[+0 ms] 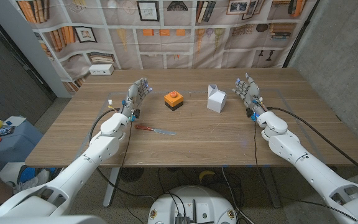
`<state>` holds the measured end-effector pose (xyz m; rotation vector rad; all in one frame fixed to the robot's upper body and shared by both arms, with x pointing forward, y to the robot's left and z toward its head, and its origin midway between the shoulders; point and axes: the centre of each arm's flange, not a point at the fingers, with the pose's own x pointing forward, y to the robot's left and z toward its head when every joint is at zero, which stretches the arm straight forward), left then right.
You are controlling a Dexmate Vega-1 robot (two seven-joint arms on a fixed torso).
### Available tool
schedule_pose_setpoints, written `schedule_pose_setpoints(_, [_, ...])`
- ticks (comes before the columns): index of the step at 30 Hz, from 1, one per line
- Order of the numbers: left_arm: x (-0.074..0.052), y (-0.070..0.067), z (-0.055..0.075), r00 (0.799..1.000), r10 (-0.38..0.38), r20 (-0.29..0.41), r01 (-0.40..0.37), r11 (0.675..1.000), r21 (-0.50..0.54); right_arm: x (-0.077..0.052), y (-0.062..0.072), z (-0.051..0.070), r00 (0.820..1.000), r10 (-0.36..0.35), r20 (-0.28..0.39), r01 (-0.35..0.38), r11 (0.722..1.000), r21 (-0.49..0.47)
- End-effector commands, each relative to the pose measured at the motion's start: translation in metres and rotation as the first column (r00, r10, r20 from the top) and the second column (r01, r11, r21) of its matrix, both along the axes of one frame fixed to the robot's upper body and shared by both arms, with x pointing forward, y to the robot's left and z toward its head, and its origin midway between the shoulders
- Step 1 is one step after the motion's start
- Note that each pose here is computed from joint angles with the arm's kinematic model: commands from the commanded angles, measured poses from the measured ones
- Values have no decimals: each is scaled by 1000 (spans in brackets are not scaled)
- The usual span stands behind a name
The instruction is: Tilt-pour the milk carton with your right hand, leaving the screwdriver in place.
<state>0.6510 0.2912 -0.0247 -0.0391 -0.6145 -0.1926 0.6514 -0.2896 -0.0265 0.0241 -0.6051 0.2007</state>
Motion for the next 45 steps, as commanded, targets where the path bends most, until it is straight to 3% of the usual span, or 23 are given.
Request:
schedule_pose_setpoints(1, [-3, 2, 4, 1000, 13, 17, -13, 1000, 9, -5, 2, -1, 999, -33, 30, 35, 999, -42])
schedule_pose_setpoints(16, [-9, 13, 5, 999, 26, 18, -26, 1000, -9, -19, 1, 9, 988, -129, 84, 143, 973, -181])
schedule_pose_setpoints(25, [-17, 24, 8, 998, 48, 36, -47, 999, -12, -25, -4, 17, 975, -178, 130, 209, 934, -290])
schedule_pose_setpoints(28, [-19, 25, 10, 998, 50, 39, -49, 999, -8, -27, -4, 18, 970, -192, 151, 231, 919, -318])
schedule_pose_setpoints(32, [-20, 26, 8, 997, 37, 61, -32, 997, -77, -29, -6, 18, 965, -198, 170, 246, 908, -341])
schedule_pose_setpoints(45, [-29, 27, 7, 997, 65, 50, -60, 994, -97, -36, -12, 18, 954, -209, 216, 290, 829, -478])
